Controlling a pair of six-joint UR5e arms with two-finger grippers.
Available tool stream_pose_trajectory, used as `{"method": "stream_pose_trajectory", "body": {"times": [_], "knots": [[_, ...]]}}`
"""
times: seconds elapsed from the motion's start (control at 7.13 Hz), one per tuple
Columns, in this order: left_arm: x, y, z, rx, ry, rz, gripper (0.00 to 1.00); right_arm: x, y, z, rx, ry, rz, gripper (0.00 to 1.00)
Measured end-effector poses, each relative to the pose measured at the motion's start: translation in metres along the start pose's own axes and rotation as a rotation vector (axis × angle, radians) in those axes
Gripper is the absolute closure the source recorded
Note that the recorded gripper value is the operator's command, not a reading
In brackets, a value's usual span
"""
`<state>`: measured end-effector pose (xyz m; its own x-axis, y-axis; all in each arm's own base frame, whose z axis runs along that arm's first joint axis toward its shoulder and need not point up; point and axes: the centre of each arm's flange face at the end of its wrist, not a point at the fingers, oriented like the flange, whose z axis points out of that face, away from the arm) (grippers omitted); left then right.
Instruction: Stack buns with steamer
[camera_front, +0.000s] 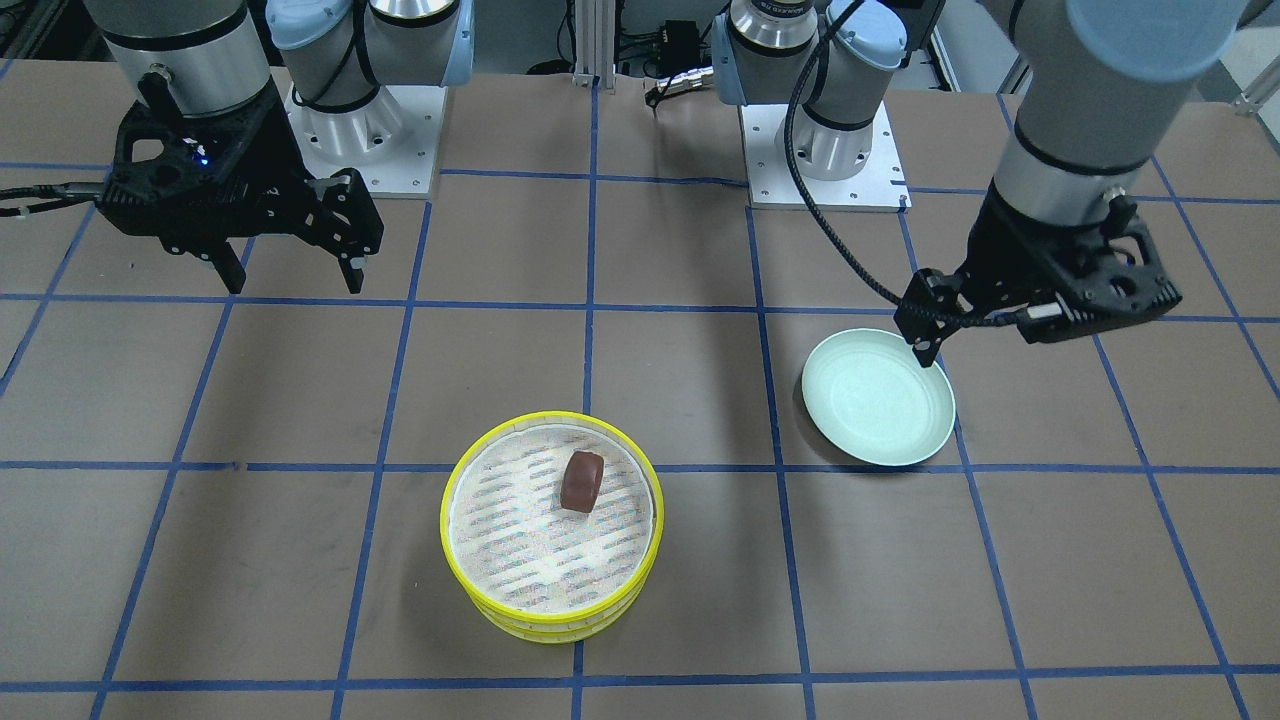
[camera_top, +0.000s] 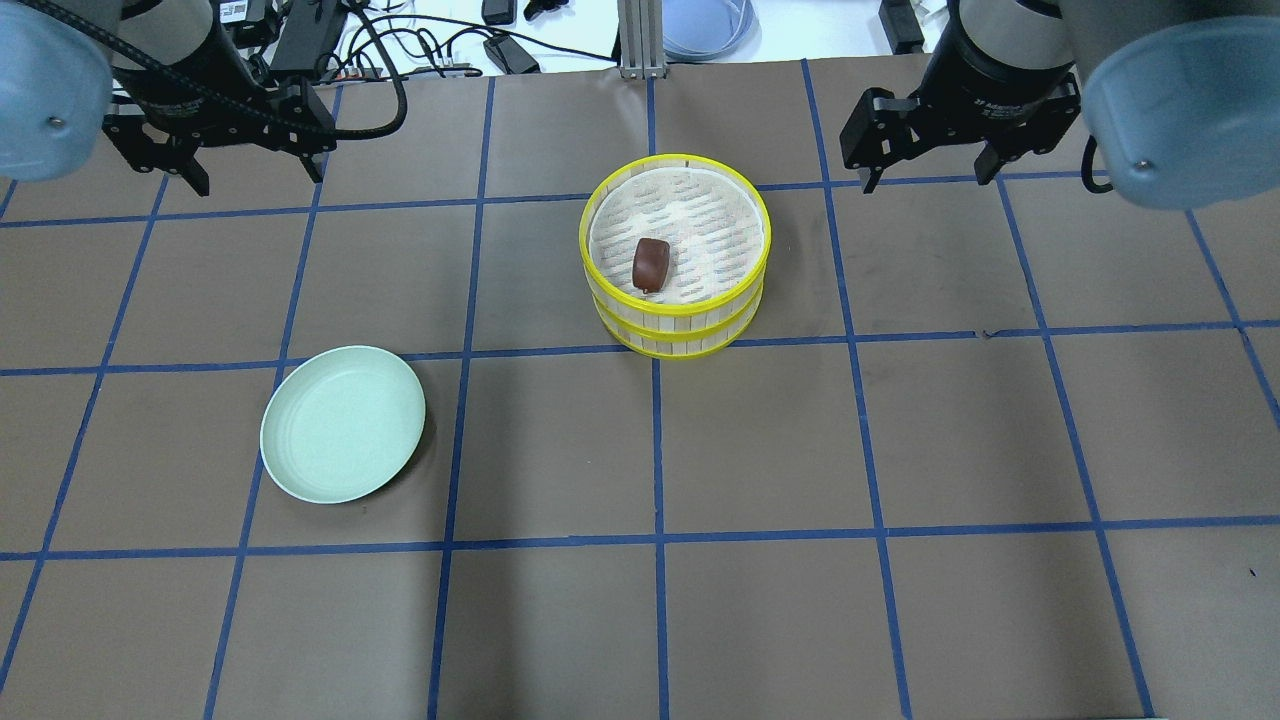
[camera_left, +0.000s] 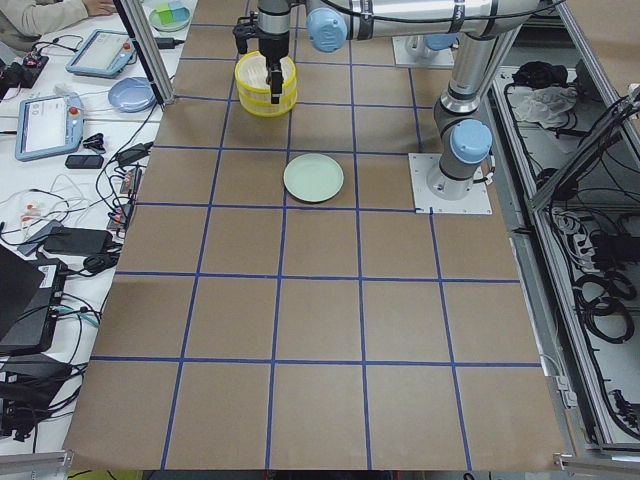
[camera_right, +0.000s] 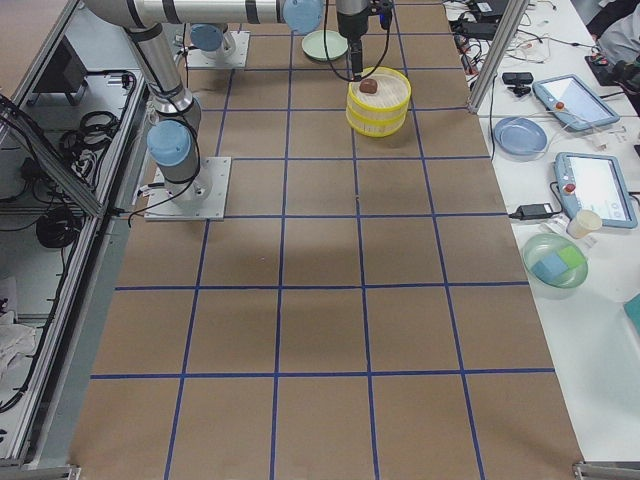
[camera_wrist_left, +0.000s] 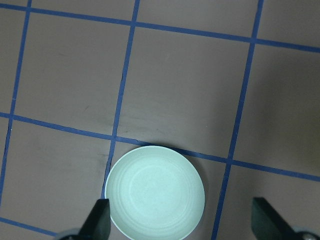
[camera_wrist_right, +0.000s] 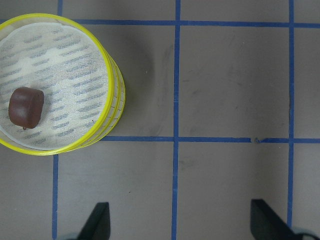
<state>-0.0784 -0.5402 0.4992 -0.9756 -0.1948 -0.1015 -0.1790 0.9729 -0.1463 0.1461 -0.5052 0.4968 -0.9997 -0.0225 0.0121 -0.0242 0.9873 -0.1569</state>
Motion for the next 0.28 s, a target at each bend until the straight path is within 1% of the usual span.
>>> {"method": "stream_pose_trajectory", "body": {"times": [0.28], "knots": [[0.0092,0.0129,-0.0133,0.004,0.085,0.003,0.00,0.0001,0.0000,0.0003,0.000,0.001,0.000,0.00]]}}
